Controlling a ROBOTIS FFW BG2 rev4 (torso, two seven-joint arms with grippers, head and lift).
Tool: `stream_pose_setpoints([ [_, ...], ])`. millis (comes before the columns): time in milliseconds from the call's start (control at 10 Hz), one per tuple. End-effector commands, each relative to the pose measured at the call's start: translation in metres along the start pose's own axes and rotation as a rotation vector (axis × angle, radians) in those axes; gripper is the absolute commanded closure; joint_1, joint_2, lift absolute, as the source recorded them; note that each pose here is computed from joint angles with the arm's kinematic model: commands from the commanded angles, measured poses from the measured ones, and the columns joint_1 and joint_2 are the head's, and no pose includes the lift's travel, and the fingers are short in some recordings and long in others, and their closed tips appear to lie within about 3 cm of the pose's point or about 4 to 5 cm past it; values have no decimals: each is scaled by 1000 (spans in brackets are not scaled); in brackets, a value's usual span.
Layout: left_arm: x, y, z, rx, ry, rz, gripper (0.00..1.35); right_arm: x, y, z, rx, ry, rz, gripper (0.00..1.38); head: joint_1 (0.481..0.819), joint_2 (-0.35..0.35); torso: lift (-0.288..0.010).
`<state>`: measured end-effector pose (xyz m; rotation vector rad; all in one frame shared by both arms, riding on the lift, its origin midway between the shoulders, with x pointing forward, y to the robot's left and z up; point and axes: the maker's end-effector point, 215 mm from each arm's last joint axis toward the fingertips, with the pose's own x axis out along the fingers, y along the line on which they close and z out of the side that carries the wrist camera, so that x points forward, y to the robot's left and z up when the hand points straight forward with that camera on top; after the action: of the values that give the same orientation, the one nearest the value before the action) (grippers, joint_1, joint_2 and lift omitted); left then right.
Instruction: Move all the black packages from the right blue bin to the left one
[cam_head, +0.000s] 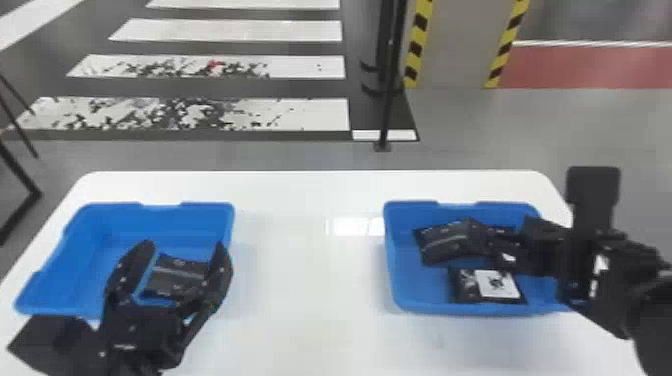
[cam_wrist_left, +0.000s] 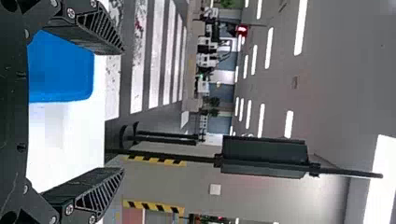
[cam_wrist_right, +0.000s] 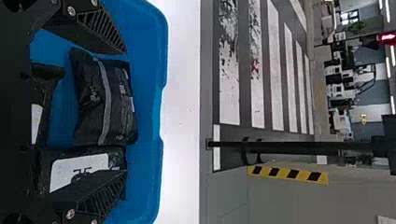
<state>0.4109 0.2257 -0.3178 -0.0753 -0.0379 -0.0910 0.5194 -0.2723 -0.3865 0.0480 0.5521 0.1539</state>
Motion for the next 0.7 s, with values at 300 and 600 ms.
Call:
stream_pose_setpoints([
  [300, 1, -27, -17, -28, 54, -49, 154, 59, -9, -26, 59, 78, 9, 127, 695, -89, -132],
  [600, 3, -29, -17, -27, 55, -54, 154, 58, 9, -42, 87, 128, 57, 128, 695, -81, -132],
])
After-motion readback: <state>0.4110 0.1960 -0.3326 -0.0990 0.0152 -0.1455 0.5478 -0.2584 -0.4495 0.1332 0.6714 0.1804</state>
